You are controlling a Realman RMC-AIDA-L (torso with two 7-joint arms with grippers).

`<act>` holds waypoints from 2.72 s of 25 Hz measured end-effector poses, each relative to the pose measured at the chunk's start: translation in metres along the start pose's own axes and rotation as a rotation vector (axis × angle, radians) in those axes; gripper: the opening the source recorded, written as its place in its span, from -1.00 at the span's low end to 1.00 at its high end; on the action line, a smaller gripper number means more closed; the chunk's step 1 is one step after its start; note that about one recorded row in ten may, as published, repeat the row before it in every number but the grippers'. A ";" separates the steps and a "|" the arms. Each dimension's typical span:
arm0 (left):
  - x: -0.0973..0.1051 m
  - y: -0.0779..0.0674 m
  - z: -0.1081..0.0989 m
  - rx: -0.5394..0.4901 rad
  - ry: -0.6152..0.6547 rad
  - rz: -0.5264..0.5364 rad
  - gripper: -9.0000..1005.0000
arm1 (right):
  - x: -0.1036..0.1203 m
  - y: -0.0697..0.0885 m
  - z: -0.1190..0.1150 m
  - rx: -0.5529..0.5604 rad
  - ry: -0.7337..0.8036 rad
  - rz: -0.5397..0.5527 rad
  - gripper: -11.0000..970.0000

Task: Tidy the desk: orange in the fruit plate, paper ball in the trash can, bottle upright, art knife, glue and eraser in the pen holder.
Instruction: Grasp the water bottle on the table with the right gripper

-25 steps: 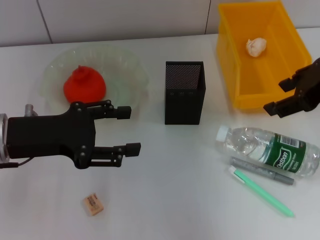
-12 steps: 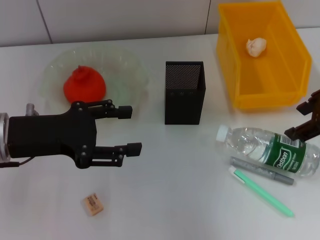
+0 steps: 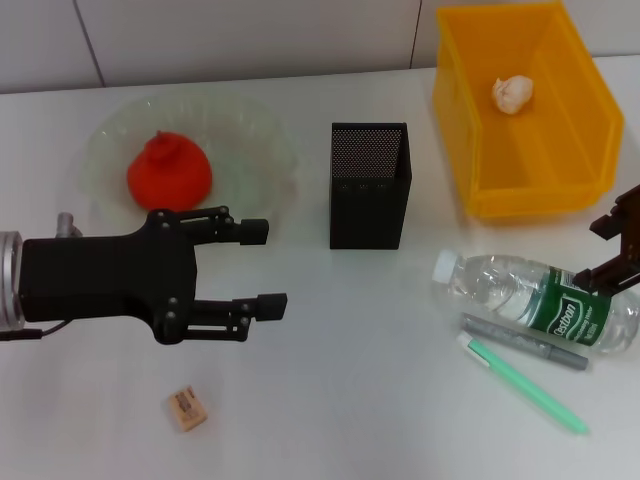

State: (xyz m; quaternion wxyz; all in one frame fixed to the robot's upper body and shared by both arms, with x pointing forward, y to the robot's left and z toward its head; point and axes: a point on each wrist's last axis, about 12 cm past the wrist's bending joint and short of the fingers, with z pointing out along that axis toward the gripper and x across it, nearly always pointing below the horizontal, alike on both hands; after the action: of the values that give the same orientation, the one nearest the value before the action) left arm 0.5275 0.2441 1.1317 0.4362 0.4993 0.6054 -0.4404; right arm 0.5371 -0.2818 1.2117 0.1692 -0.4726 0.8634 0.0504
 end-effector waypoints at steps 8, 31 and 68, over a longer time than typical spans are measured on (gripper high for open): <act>0.001 0.000 0.000 0.000 -0.001 -0.003 0.58 | -0.005 -0.001 0.016 -0.013 0.015 -0.019 0.39; 0.000 0.000 0.000 0.000 0.000 0.000 0.58 | -0.006 -0.004 0.032 -0.035 0.037 -0.009 0.47; 0.001 0.000 0.000 -0.001 0.000 0.011 0.57 | -0.006 -0.003 0.054 -0.028 0.110 -0.010 0.68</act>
State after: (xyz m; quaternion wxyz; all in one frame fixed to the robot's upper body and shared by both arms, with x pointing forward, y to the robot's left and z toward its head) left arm 0.5276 0.2439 1.1306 0.4391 0.5022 0.6028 -0.4377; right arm 0.5558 -0.2650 1.1630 0.1152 -0.4811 0.8683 0.0358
